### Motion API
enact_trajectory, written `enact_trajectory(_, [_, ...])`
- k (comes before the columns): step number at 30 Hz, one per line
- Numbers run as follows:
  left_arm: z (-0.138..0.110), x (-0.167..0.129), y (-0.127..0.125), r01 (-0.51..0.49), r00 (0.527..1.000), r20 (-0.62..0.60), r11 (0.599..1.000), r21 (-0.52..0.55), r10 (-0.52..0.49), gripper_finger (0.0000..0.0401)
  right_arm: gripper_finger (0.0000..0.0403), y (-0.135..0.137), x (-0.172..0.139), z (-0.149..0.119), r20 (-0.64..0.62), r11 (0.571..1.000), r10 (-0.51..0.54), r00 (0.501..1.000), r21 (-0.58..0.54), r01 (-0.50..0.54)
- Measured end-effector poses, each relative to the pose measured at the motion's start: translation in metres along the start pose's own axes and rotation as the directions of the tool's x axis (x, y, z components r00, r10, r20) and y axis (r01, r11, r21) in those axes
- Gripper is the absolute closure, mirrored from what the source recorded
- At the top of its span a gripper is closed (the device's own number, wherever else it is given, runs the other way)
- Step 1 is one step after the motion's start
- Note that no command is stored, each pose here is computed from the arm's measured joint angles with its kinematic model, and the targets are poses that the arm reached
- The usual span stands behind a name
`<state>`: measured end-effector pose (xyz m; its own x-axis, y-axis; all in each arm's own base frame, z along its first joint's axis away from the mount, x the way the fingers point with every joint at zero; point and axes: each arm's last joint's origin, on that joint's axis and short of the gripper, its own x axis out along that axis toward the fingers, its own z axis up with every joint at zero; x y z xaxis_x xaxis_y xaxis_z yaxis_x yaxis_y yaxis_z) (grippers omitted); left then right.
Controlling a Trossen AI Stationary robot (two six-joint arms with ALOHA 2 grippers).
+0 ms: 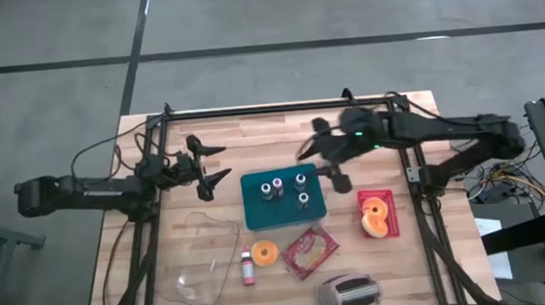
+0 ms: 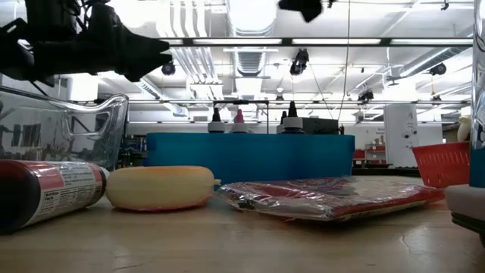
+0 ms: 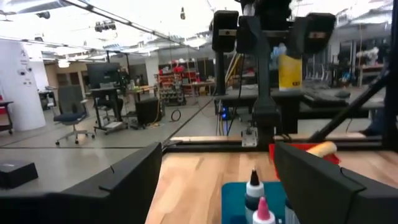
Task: Pick & Place Food Item
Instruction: Put the pink donut into the red bin
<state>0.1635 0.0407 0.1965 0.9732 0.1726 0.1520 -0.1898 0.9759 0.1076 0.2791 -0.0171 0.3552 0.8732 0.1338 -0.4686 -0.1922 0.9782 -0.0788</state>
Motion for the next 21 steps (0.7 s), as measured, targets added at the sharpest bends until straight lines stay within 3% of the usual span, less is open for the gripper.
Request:
enact_trajectory(10, [0.019,-0.015,-0.004,0.051,0.992,-0.112,0.999,-0.001,-0.051,0.0093,0.0213,0.022,-0.045,-0.062,0.227,0.997,-0.057,0.972,-0.034,0.066])
enact_trajectory(15, [0.029,-0.024,-0.015,0.129,0.979,-0.157,0.991,-0.021,-0.131,0.0093,0.0213,0.027,-0.047,-0.092,0.298,0.993,-0.101,0.949,-0.035,0.116])
enact_trajectory(21, [0.033,-0.031,-0.025,0.127,0.981,-0.148,0.992,-0.015,-0.128,0.0093,0.0213,0.031,-0.044,-0.115,0.379,0.986,-0.14,0.915,-0.027,0.162])
